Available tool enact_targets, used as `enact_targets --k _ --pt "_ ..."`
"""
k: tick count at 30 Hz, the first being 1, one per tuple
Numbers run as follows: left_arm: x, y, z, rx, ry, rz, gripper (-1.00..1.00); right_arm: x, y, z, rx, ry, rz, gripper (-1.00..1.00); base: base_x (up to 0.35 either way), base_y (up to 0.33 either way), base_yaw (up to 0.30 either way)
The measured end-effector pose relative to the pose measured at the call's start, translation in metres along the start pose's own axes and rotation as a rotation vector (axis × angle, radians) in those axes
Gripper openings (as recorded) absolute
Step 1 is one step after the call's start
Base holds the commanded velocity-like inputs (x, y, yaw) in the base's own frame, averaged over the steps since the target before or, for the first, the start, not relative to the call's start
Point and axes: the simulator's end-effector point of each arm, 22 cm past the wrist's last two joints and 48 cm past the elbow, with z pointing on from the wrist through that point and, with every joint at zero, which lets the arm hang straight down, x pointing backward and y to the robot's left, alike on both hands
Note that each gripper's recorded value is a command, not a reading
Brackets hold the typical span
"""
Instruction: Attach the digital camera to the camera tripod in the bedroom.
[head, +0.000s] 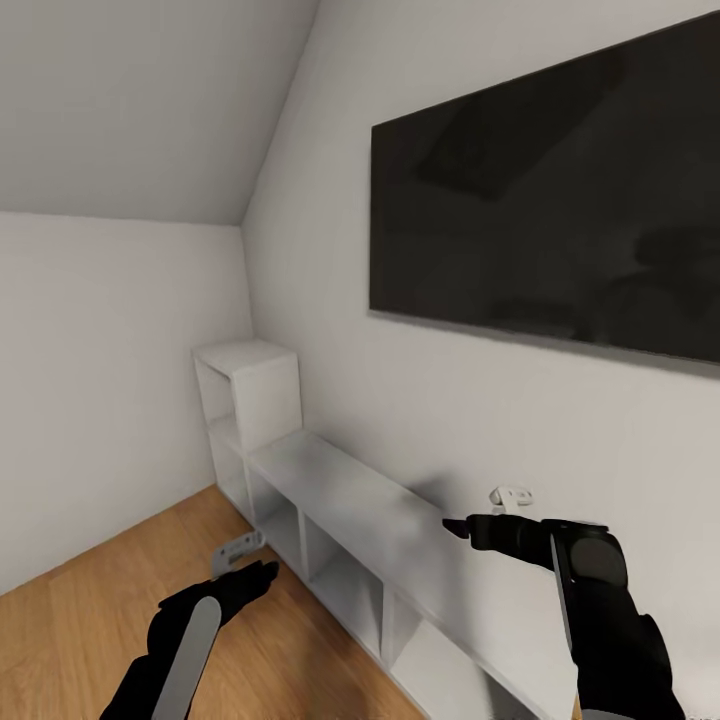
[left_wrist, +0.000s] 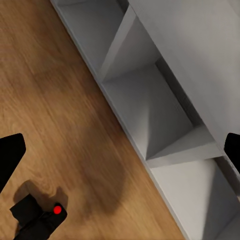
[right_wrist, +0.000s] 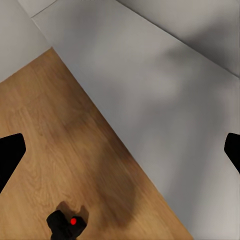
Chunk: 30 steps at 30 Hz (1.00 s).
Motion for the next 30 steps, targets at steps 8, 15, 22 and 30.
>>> enact_targets --k 8,15,22,30 --pt "0.011 0.007 0.009 -0.003 -0.004 0.0 1.0 0.012 -0.004 0.007 -0.004 -0.009 -0.013 1.0 0.0 0.0 0.0" --pt "0.024 0.011 0.017 -0.003 -0.003 0.008 1.0 0.021 0.008 0.009 -0.083 -0.022 -0.016 1.0 0.0 0.0 0.0" --pt "0.03 0.014 0.021 -0.004 -0.003 0.009 1.0 0.029 0.039 0.005 -0.238 -0.023 -0.025 1.0 0.0 0.0 0.0" --pt "0.031 0.014 0.021 -0.001 0.0 0.008 1.0 0.03 0.048 0.003 -0.281 -0.021 -0.027 1.0 0.0 0.0 0.0"
